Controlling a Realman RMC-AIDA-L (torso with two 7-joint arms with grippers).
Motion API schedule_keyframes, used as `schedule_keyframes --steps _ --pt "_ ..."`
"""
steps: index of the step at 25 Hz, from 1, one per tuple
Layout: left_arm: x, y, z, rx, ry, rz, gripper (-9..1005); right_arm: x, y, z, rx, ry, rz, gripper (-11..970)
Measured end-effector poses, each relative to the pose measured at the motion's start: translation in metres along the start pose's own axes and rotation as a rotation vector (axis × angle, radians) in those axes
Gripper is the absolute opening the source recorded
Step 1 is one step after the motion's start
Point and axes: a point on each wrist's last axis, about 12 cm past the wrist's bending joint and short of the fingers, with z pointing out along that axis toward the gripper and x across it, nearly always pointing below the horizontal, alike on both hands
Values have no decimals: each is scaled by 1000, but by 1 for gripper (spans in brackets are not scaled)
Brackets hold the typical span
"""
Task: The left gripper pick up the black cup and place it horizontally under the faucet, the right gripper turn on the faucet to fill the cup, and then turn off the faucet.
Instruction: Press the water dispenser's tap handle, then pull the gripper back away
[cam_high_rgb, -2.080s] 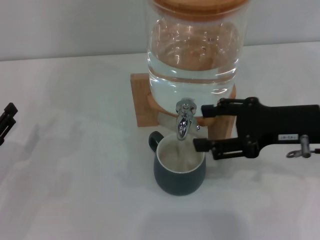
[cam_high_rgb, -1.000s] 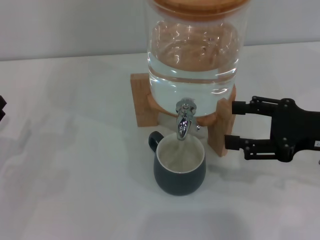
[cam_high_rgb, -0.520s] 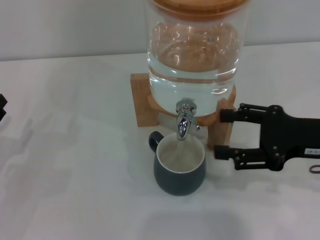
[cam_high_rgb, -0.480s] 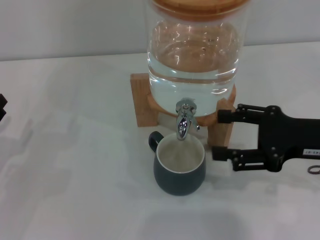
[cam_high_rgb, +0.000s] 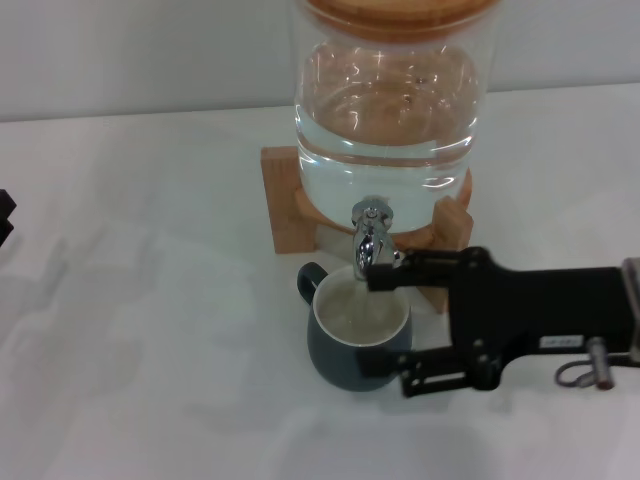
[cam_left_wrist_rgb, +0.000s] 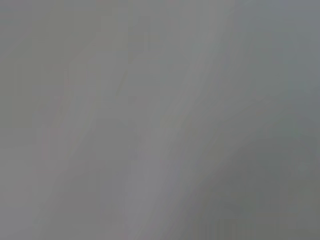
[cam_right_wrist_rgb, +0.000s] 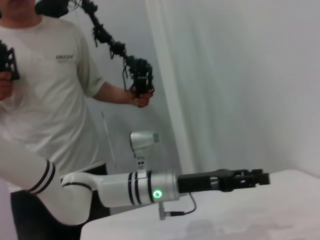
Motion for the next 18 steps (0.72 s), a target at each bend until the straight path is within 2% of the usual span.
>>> schedule_keyframes --steps 8,18 --pt "1 -1 -3 8 -7 -2 592 4 -2 25 21 36 6 826" --pt "3 -2 -8 14 -13 -9 591 7 -8 22 74 44 15 826"
